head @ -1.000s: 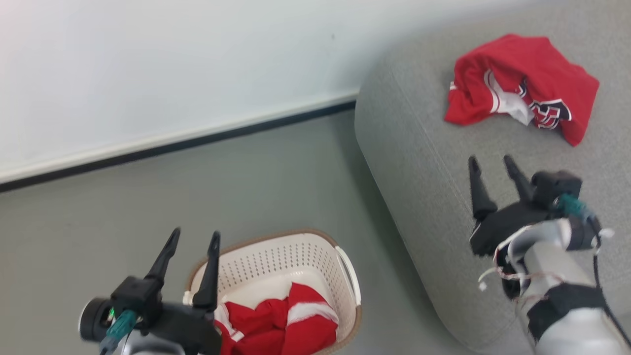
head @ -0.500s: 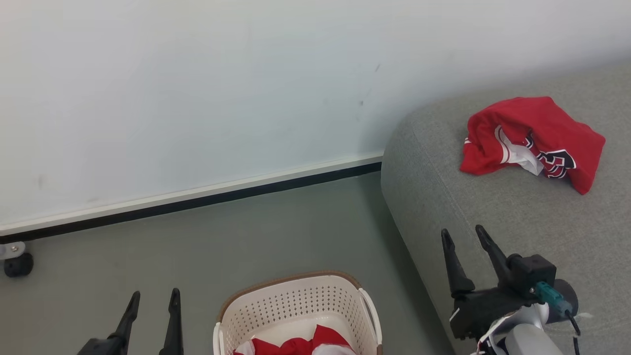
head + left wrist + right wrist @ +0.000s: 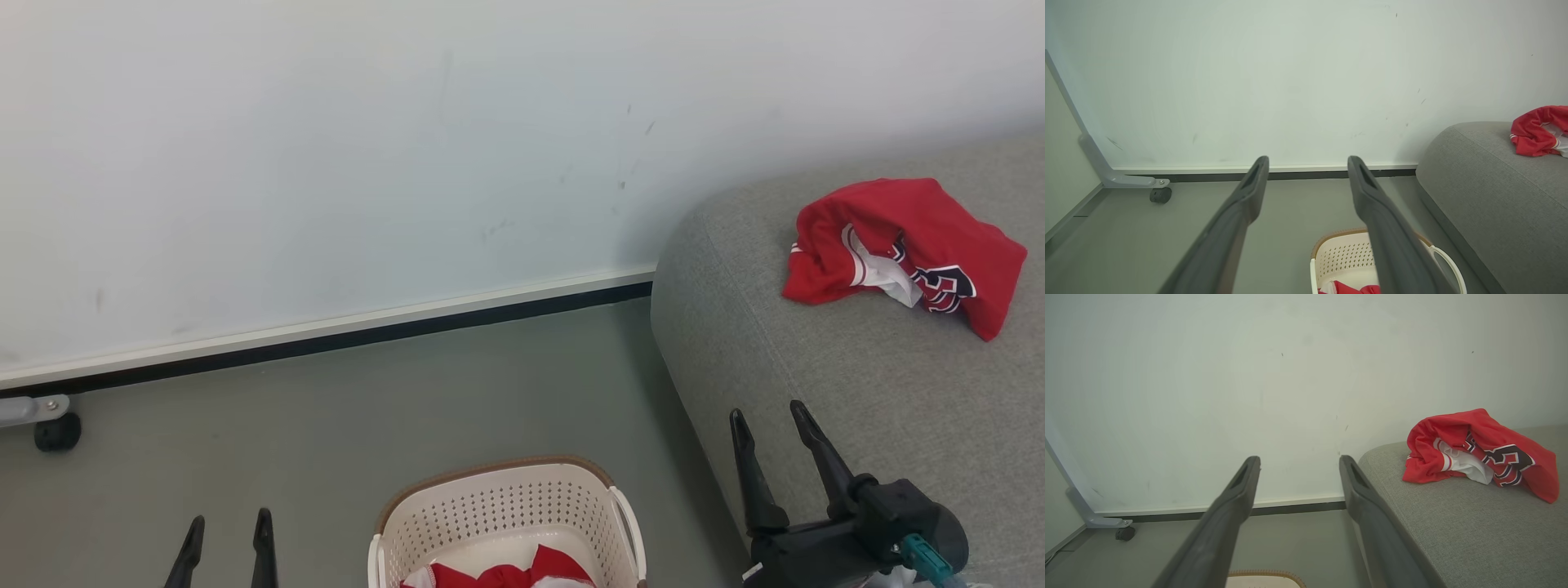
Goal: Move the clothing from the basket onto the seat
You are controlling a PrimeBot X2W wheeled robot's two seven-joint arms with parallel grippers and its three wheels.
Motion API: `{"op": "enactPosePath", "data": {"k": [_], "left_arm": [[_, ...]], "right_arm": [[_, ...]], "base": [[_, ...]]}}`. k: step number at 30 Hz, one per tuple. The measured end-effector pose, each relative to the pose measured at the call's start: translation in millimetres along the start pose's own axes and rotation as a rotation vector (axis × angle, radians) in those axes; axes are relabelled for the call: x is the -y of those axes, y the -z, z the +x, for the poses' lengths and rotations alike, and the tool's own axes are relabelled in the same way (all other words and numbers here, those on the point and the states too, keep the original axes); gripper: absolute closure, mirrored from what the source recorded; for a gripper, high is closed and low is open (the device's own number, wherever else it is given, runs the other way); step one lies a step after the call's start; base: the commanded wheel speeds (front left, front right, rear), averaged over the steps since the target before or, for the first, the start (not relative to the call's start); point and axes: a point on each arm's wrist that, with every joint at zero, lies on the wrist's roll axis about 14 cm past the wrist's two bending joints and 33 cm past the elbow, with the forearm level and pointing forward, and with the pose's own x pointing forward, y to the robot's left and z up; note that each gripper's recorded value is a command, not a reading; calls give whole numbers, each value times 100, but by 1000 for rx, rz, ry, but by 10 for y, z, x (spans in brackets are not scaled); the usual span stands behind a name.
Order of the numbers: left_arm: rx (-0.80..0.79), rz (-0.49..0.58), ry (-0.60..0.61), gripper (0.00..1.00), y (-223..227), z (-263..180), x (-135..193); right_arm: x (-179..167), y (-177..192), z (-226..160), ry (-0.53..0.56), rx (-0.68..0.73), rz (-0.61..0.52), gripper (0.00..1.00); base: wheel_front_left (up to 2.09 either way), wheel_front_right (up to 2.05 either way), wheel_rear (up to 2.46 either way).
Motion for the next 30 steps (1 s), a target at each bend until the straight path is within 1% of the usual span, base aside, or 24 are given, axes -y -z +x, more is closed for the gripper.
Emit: {"op": "enactPosePath", "data": {"k": [10, 30], "left_arm": [[-2, 10, -49, 0, 15, -93, -159], [14, 10, -67, 0, -29, -94, -204]], "right_arm": [[-22, -64, -56, 11, 24, 10, 0], [9, -2, -44, 29, 1, 24, 0]], "base": [[0, 0, 0], [0, 0, 0]]}}
